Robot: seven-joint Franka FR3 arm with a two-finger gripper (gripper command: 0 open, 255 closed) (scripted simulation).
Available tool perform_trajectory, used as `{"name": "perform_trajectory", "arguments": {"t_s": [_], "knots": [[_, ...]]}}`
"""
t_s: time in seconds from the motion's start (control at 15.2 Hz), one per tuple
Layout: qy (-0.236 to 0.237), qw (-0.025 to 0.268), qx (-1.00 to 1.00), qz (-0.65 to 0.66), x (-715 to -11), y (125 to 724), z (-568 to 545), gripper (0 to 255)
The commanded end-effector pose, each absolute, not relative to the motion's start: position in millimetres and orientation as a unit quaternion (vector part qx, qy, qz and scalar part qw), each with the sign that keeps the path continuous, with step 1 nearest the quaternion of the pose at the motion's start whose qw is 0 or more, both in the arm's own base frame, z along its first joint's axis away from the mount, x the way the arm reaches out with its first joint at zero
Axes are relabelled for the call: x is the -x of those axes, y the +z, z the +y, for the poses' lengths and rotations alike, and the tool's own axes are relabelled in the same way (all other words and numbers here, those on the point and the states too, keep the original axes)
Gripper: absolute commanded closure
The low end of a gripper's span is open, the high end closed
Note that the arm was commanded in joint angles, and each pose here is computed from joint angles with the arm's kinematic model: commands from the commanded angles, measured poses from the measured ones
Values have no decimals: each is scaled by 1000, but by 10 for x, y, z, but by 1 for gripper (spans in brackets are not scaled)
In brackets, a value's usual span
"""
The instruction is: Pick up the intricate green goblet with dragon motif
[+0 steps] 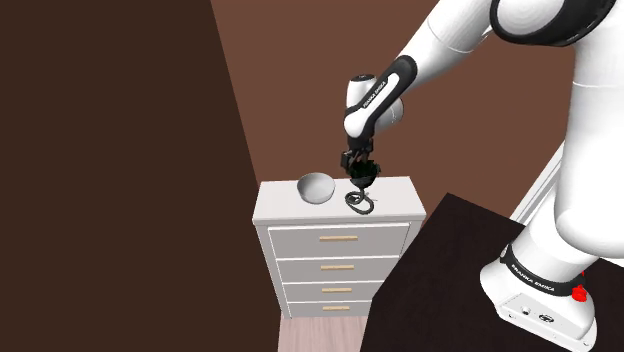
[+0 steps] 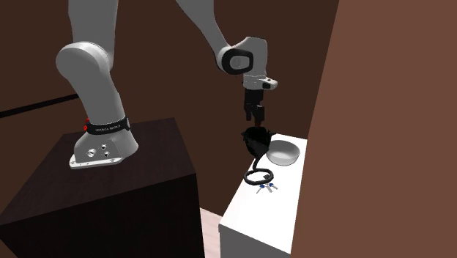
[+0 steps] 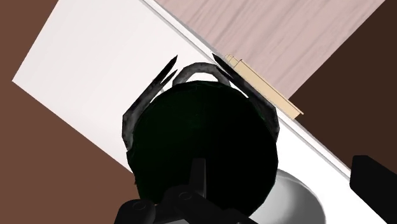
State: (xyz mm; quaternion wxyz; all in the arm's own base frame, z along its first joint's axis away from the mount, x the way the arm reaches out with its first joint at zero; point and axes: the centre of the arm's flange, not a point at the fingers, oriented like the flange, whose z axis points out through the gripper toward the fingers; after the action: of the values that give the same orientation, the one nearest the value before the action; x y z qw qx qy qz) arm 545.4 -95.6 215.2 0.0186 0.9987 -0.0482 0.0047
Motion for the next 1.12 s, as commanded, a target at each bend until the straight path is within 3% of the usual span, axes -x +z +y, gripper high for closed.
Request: {"name": "perform_trajectory", "arguments": {"t_s": [0.0, 0.46, 0.53, 1.06], "knots": [[5, 19, -999, -49, -5484, 2026, -942, 0], [5, 19, -999, -49, -5483, 1732, -942, 0], [5, 19, -999, -49, -5487, 1730, -950, 255], [5, 19, -999, -49, -5489, 1731, -951, 255]]}}
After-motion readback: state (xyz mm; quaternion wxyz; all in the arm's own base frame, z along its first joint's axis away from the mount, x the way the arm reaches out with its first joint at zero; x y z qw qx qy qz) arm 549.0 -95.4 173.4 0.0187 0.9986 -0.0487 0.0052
